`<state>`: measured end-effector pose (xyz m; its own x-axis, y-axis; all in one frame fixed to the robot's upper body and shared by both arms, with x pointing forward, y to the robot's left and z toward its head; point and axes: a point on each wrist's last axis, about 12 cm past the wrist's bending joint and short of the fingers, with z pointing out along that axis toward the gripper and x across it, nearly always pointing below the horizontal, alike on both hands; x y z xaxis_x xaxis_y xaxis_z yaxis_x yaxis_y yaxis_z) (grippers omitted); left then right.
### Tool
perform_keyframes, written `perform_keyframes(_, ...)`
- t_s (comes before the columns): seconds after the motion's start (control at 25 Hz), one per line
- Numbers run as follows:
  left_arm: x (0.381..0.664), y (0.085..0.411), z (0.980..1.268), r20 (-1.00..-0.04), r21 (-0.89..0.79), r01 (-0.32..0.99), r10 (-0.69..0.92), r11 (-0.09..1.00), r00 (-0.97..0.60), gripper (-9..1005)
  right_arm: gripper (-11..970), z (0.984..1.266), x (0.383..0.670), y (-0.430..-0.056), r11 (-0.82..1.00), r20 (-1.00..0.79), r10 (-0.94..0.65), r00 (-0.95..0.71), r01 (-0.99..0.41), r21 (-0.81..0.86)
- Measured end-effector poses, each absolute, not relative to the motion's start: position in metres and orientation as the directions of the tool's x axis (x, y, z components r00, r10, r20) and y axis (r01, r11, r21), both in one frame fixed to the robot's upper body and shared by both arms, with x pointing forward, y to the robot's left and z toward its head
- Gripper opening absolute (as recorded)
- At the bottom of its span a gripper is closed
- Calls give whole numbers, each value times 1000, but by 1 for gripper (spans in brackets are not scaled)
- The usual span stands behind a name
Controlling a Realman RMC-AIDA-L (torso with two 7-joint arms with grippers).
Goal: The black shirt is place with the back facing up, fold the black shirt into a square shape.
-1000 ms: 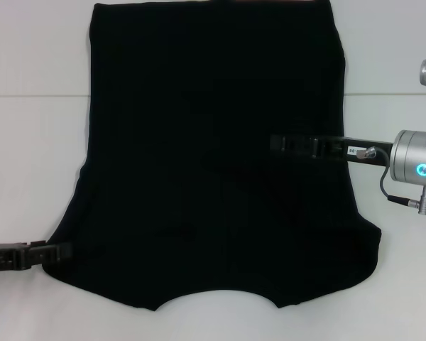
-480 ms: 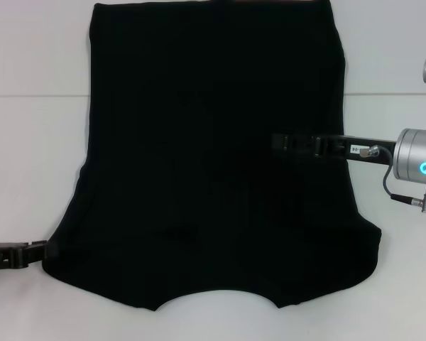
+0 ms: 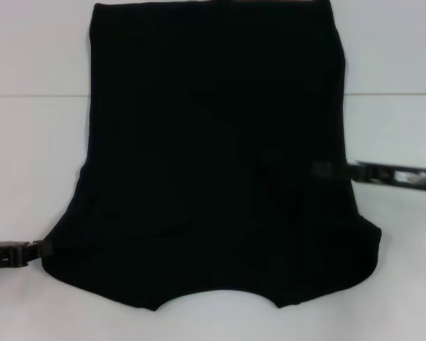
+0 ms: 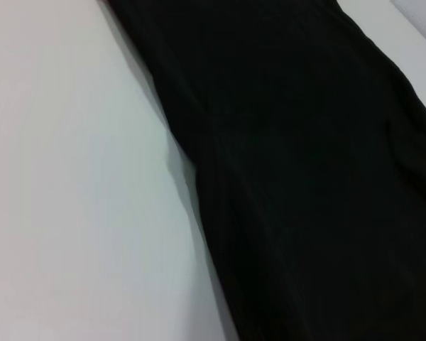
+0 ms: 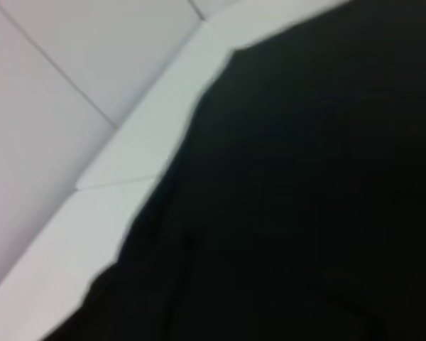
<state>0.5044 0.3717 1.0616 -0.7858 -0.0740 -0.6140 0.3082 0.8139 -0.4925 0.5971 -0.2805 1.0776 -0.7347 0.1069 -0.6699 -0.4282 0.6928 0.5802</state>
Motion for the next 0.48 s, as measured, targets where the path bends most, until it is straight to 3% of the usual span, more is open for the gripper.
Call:
perform_keyframes(0.32,504,370,1061,-613,-498,310,-76,810,-786,20,612,1063,569,-333,746,-605,148,-782,-313,588)
perform_keyframes(0.48,504,369,1061,-611,-502,310,-77,807,-788,20,609,1058,559,-339,746,-569,133,-812,-296,597)
